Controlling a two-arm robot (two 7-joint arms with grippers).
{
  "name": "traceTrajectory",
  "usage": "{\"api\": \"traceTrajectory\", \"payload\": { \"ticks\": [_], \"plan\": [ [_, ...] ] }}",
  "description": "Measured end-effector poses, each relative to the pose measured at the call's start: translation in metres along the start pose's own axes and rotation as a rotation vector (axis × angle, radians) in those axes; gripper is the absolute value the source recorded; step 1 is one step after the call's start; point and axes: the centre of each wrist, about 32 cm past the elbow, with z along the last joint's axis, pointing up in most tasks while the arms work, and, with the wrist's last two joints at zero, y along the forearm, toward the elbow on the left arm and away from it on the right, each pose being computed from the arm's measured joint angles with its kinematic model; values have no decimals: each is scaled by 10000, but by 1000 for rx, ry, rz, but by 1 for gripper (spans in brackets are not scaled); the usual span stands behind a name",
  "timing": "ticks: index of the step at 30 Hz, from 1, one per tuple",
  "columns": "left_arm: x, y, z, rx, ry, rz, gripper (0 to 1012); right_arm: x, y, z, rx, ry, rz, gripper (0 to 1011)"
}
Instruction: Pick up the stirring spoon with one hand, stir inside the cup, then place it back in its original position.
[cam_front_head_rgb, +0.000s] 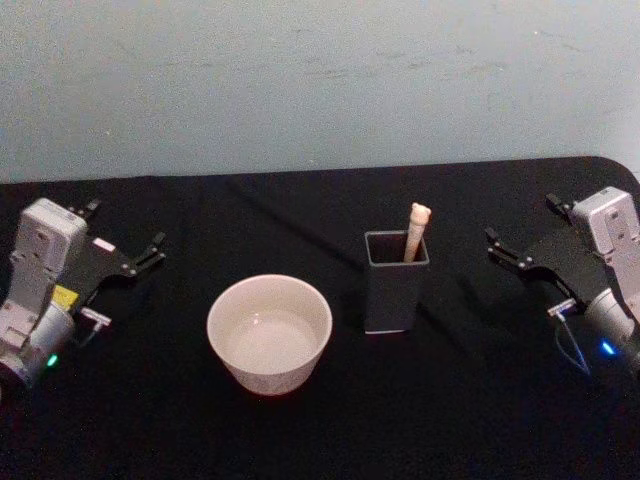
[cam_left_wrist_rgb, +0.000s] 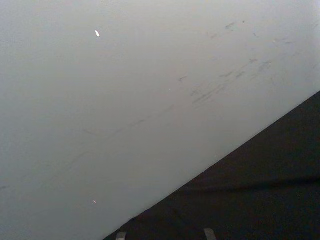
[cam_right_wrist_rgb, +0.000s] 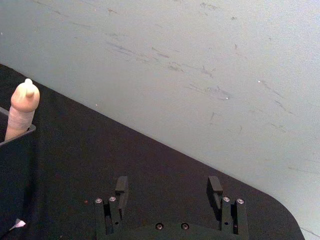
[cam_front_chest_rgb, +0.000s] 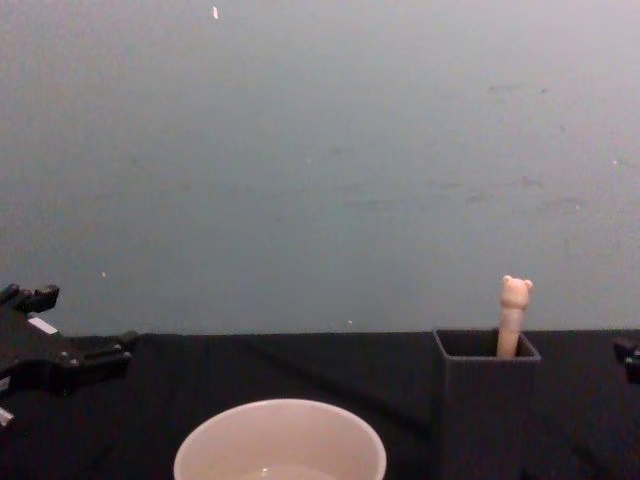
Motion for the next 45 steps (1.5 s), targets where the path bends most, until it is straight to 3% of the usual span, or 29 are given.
{"api": "traceTrajectory", "payload": {
  "ticks": [45],
  "plan": [
    [0, 0, 0, 0, 0, 0, 1001, 0, 0, 0, 0, 0, 0, 1003]
  ]
}}
